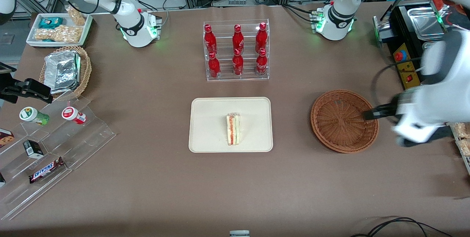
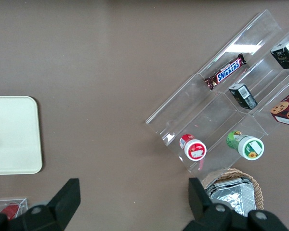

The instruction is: Place sandwich from basket to tray

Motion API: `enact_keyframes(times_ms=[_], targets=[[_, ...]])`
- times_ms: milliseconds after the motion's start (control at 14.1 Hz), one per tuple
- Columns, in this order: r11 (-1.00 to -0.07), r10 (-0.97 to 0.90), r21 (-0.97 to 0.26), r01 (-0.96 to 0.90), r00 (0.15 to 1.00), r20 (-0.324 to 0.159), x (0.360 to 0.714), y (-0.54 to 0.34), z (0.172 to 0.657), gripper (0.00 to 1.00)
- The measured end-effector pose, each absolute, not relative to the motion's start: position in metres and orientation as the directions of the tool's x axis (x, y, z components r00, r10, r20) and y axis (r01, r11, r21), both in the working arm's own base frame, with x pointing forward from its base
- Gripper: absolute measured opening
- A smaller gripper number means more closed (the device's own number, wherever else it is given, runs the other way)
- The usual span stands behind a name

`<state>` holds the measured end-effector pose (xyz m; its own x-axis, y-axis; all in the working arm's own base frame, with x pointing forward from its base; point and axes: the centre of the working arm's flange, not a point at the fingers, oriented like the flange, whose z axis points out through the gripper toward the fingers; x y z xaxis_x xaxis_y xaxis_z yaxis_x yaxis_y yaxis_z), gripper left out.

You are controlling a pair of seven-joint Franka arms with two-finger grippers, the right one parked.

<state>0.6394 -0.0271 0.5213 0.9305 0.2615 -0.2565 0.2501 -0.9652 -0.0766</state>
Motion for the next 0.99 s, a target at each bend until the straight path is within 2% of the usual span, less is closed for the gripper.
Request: enact_keyframes(times_ms=[212, 425, 637, 708, 920, 991], targets=[[-0.960, 0.279, -0.066, 0.272, 0.930, -0.238, 0.634, 0.012, 0.537, 1.00], [-0.962, 0.272, -0.070, 0.263, 0.937, -0.219, 0.617, -0.005, 0.557, 1.00], [-0.967, 0.255, -0.046, 0.251, 0.950, -0.180, 0.587, -0.035, 0.583, 1.00], [-0.971, 0.238, -0.052, 0.233, 0.958, -0.157, 0.575, -0.045, 0.594, 1.00], [-0.986, 0.164, -0.036, 0.163, 0.986, -0.020, 0.544, -0.079, 0.638, 1.00], [-0.987, 0.156, -0.035, 0.156, 0.988, 0.002, 0.536, -0.083, 0.648, 1.00]])
